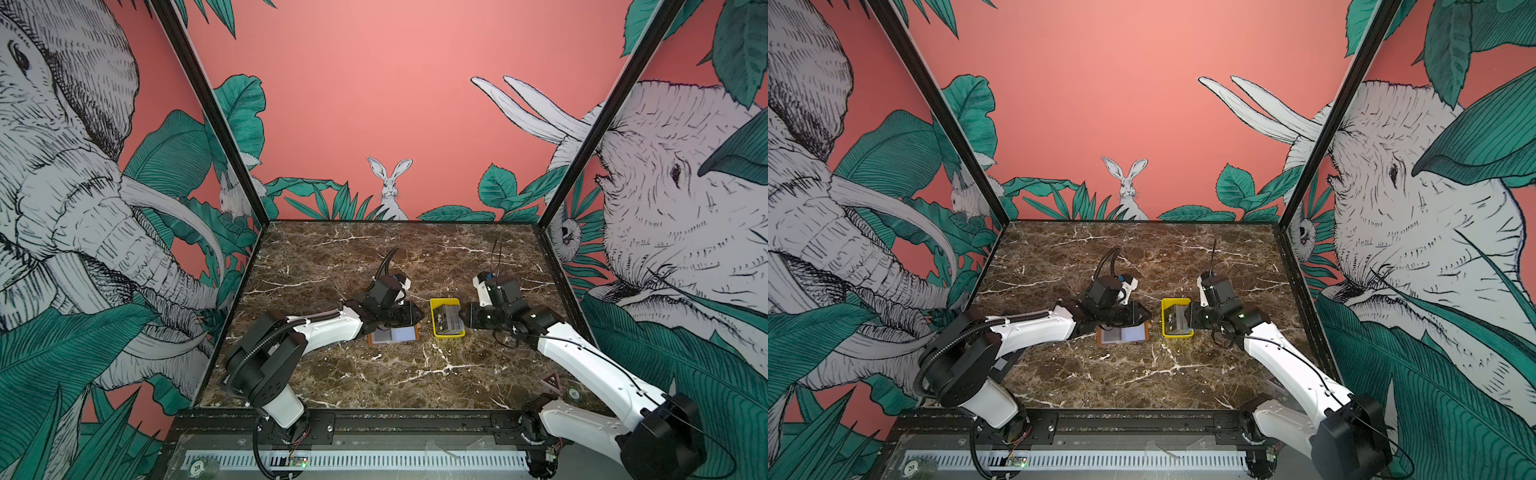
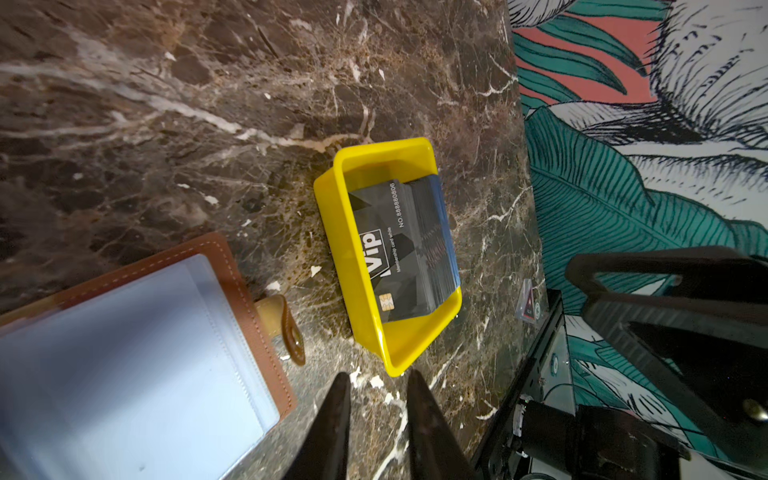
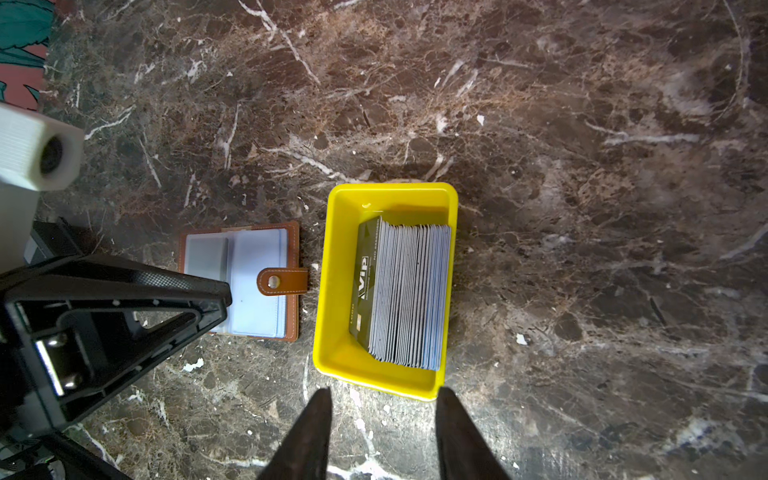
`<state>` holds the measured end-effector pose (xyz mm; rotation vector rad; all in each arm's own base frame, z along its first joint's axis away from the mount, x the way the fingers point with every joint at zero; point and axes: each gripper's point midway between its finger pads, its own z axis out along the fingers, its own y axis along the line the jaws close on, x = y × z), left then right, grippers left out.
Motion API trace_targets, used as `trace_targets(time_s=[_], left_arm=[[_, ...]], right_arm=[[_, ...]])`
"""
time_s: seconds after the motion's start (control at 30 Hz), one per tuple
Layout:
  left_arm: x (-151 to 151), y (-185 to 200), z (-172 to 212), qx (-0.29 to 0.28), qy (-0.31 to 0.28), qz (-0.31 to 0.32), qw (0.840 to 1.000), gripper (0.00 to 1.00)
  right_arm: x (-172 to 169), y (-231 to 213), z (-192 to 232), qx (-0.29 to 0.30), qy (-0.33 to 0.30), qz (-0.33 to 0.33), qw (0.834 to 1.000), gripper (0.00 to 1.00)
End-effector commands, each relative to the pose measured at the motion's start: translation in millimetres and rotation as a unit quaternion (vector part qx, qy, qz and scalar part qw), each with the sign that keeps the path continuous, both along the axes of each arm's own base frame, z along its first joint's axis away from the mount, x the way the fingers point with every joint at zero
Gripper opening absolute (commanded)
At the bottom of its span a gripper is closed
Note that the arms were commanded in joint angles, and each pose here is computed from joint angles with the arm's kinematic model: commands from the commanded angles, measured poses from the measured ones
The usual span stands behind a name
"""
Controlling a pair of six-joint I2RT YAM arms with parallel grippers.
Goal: Put the credit cards into the card holder
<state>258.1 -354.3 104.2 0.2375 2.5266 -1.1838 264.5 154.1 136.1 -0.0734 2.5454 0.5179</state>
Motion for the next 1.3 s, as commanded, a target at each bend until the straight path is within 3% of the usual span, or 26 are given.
trace_targets(time_s=[0.0, 0.23, 0.5, 1.27], left_arm=[[1.5, -14.0, 9.9, -0.012, -0.003, -0.020, 1.000, 0.26], [9.7, -25.0, -3.6, 0.002, 0.015, -0.025, 1.000, 0.25], [12.1, -43.0, -6.7, -0.011, 0.028, -0.039, 0.999, 0.21], [11.8, -61.0, -35.4, 0.034, 0.071, -0.045, 0.996, 0.20]], right_arm=[[5.1, -1.7, -4.1, 0.000, 0.003, 0.006, 1.000, 0.50], [9.0, 13.7, -19.1, 0.023, 0.041, 0.038, 0.998, 0.63], [11.9, 18.4, -42.2, 0.016, 0.072, 0.046, 0.996, 0.63], [21.2, 24.9, -75.3, 0.015, 0.093, 0.046, 0.995, 0.65]])
